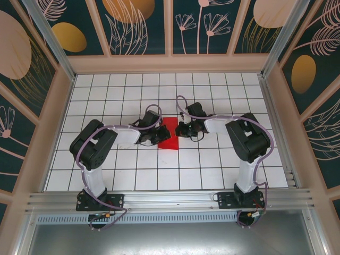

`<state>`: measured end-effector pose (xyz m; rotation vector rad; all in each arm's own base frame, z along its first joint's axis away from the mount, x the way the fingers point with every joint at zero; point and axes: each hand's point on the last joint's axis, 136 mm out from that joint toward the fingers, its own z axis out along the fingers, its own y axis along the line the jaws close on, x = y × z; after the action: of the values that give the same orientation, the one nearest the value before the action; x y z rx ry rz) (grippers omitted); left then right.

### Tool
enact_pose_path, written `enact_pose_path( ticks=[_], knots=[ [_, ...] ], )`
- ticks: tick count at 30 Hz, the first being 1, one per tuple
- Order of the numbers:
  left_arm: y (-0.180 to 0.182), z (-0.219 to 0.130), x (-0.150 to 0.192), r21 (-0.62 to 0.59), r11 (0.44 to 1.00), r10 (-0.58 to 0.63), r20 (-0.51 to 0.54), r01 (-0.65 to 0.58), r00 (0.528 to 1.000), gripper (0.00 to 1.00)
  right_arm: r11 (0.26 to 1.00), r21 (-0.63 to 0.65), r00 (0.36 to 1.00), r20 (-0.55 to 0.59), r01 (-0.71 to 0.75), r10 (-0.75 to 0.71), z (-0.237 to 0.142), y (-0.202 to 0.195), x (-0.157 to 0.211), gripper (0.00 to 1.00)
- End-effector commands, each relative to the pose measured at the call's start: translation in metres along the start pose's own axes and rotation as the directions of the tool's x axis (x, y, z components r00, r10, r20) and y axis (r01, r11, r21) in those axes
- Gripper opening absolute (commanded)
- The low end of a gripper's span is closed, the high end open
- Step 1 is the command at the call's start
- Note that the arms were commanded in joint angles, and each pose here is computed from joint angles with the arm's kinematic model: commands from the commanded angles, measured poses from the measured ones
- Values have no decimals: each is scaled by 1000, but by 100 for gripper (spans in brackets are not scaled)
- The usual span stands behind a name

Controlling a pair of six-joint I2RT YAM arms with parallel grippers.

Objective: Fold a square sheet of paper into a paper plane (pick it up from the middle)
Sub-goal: Fold the triangle a second time at the center of the table.

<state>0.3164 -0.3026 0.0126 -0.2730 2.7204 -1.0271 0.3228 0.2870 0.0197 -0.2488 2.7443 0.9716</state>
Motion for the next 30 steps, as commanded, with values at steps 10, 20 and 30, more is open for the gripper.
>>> enact_pose_path(
  ticks=[10, 20, 30],
  knots=[
    [59, 4, 28, -149, 986, -78, -42, 71, 996, 0, 1000, 13, 996, 86, 21, -22, -43, 52, 4, 0],
    [61, 4, 30, -148, 986, -77, -43, 69, 996, 0, 996, 1, 996, -20, -93, 93, -17, 56, 44, 0],
    [57, 5, 30, -121, 990, -75, -43, 69, 996, 0, 990, 51, 989, -62, -131, 134, 0, 43, 49, 0]
  ],
)
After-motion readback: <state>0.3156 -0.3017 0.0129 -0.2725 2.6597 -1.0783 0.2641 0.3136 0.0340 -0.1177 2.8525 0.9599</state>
